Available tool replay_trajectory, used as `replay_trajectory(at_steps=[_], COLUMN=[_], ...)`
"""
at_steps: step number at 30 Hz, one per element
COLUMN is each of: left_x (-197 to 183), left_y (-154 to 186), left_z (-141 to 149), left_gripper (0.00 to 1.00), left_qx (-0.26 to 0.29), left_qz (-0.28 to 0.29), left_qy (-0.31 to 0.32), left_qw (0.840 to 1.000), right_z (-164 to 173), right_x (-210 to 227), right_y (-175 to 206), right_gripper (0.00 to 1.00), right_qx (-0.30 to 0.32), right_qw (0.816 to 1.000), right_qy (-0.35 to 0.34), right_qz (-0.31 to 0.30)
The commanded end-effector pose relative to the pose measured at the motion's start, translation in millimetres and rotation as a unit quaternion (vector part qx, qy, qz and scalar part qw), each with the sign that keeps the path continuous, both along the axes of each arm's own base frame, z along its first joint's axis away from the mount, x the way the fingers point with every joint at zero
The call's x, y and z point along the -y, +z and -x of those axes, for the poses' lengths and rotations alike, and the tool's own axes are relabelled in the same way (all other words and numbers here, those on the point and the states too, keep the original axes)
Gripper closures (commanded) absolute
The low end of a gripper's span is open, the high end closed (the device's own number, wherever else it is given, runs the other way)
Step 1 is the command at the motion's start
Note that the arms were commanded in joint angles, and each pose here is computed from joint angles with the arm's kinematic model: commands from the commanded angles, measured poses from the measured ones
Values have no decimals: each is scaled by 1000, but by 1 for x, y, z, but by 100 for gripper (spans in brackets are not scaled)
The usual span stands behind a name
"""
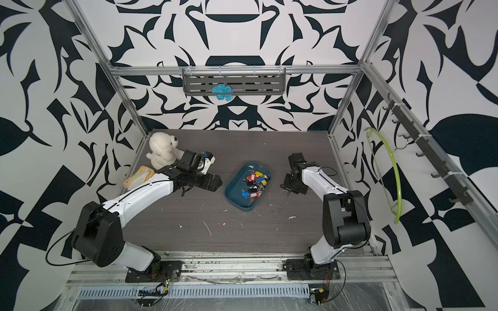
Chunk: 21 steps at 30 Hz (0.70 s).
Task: Take the keys out of the storage box
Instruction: Place the key at the center of the board.
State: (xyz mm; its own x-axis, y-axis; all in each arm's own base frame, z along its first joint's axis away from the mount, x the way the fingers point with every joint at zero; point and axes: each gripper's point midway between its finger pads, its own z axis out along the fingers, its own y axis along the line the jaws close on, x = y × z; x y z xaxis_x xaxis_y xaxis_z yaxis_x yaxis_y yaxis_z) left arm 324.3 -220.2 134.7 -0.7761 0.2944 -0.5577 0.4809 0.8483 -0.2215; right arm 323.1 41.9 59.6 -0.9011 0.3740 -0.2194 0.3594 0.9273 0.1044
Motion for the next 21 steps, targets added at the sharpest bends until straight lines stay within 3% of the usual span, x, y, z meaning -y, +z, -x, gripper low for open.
replay_trajectory(at_steps=[1,3,4,8,12,17,21], left_x=[3,3,3,3,4,4,5], left_y=[7,8,8,8,8,9,9], left_z=[-2,-2,-2,-1,-1,0,0], left_gripper=[1,1,1,1,1,1,1], left_qx=[5,5,5,6,7,7,7], left_qz=[-1,-1,-2,-2,-2,-1,-1], left_qy=[-7,-8,-8,-9,-10,-10,-12], left_qw=[1000,1000,1000,1000,1000,1000,1000], right_z=[9,13,16,20,18,4,-12], right_x=[6,6,6,7,6,-16,-61], right_y=[-1,-2,-2,8,31,71,101], right_gripper=[84,59,52,39,40,54,61], right_qx=[-13,-17,-18,-7,18,64,82], right_qw=[1000,1000,1000,1000,1000,997,993], right_qy=[-8,-6,-6,-7,-5,22,84], right_qz=[12,11,10,10,4,-21,-15])
